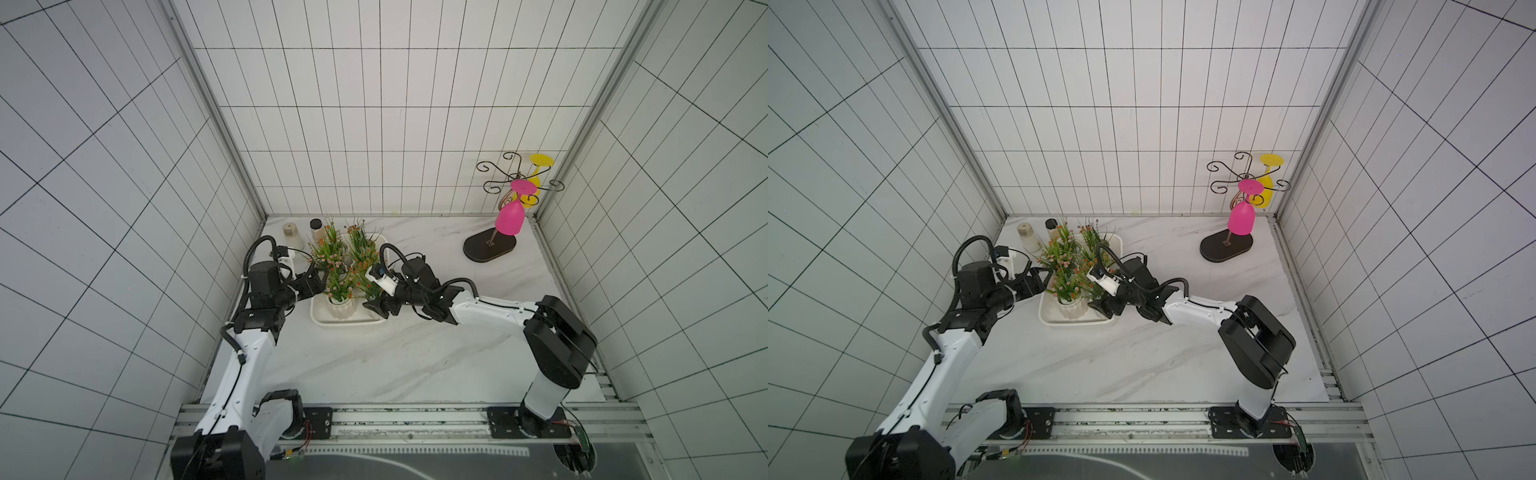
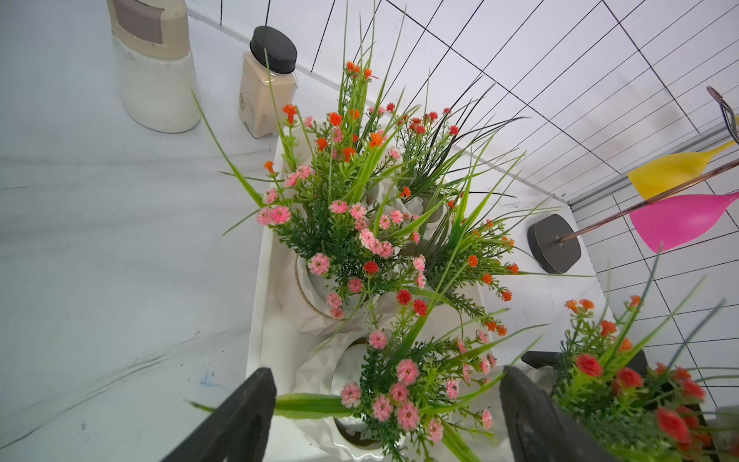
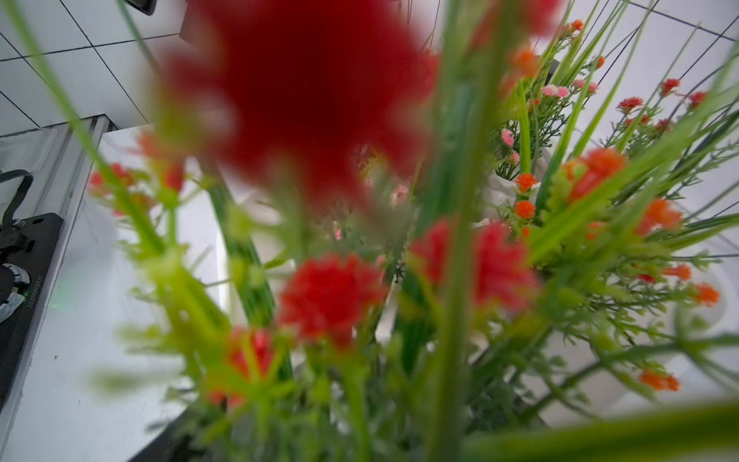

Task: Put the potted gypsophila into the storage box
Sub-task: Place the baby's breath potted plant at the storage box.

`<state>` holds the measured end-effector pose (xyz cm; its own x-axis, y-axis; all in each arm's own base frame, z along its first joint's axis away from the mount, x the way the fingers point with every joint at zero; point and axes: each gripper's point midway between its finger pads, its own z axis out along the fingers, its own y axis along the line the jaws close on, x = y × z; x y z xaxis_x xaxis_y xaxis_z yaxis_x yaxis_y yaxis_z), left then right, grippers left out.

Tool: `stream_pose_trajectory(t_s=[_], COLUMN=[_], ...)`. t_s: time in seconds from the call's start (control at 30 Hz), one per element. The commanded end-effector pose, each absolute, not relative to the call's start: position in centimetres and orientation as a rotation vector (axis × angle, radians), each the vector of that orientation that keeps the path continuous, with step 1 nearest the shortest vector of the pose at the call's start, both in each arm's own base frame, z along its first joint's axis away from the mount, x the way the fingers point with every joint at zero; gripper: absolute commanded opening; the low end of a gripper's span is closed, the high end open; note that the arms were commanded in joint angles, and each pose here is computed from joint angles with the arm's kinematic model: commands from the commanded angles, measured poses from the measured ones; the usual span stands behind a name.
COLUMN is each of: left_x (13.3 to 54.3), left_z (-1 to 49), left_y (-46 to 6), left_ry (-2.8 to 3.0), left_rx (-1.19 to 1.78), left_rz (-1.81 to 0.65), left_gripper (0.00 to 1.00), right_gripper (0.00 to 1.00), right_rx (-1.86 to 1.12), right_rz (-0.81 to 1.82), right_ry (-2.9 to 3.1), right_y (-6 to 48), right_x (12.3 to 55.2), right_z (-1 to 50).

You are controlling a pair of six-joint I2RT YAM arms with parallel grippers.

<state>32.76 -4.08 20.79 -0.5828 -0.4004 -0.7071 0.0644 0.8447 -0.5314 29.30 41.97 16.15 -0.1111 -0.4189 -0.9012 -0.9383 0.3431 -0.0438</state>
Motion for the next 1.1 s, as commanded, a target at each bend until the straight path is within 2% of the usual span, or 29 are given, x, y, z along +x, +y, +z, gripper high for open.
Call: stream_pose_trajectory(t_s=[0.0,1.07], left_x=[32.9,32.8], left_z=[21.2,21.4], left_y=[-3.8,-4.0], left_ry=[2.092,2.081], left_rx=[-0.256,-0.247], left_rz=[-0.643,-0.659], left_gripper=[0.88,0.89], right_gripper=[0.71,0.71], right_rx=[-1.158,-1.128], right_rz=[0.756,0.771], right_ry=[1.533,1.512], right_y=[44.7,47.3], right_x=[30.6,32.4], right_z=[22.0,20.3])
